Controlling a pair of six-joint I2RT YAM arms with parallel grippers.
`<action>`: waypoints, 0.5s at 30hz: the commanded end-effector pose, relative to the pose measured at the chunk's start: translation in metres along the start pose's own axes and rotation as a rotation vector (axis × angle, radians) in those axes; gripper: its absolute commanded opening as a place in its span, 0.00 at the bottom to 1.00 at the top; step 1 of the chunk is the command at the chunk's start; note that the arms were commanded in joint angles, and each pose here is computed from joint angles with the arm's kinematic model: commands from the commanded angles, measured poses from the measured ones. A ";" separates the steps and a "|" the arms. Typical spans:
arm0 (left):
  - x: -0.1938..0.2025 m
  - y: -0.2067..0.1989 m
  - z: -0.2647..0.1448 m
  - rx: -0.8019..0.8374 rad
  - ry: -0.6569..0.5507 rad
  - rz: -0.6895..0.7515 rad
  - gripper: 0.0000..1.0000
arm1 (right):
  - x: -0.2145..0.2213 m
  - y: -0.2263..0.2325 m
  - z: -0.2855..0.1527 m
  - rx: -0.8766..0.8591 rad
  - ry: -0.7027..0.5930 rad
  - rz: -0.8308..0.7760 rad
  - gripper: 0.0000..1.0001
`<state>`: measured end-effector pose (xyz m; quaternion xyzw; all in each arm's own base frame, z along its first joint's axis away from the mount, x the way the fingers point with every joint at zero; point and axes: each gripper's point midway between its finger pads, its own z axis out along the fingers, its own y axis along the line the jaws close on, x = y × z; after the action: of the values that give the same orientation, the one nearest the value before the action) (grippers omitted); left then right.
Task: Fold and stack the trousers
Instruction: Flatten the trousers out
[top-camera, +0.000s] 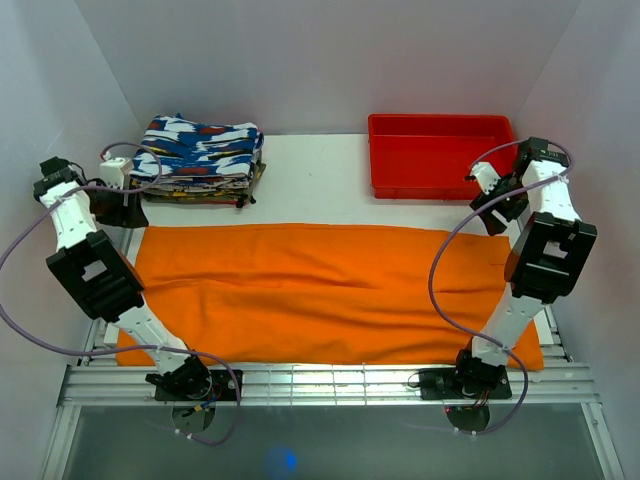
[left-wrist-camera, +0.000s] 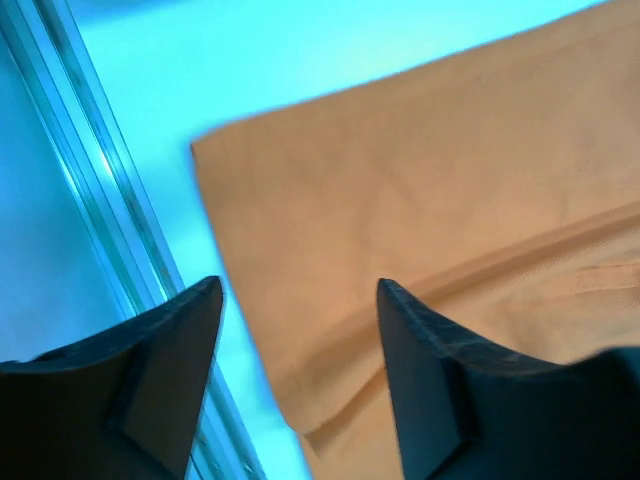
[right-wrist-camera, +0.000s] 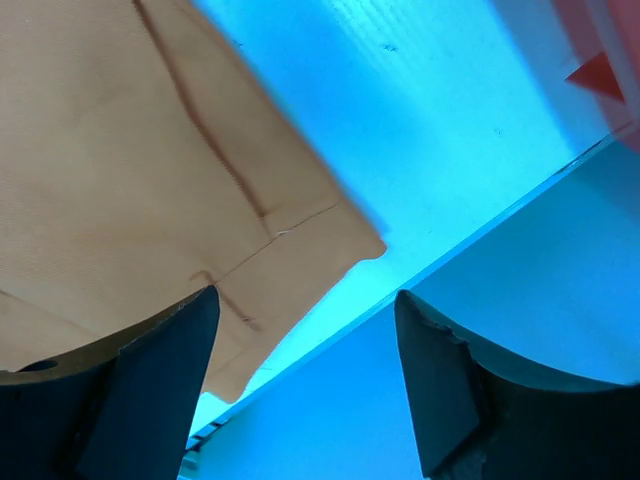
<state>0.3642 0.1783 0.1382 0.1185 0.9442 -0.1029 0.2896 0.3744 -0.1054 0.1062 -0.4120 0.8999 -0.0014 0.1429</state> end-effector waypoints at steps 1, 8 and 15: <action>-0.035 -0.013 -0.004 0.102 -0.141 0.122 0.75 | 0.007 0.002 0.006 -0.141 0.051 -0.155 0.78; -0.062 0.003 0.005 0.113 -0.230 0.181 0.76 | 0.007 -0.015 0.045 -0.260 0.090 -0.194 0.78; -0.058 0.017 0.016 0.097 -0.212 0.272 0.75 | 0.026 0.008 0.084 -0.366 0.135 -0.217 0.74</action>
<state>0.4110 0.1764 0.1349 0.1963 0.9018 -0.1455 0.3563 0.3916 -0.1127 0.0230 -0.4421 0.8913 0.0959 0.0307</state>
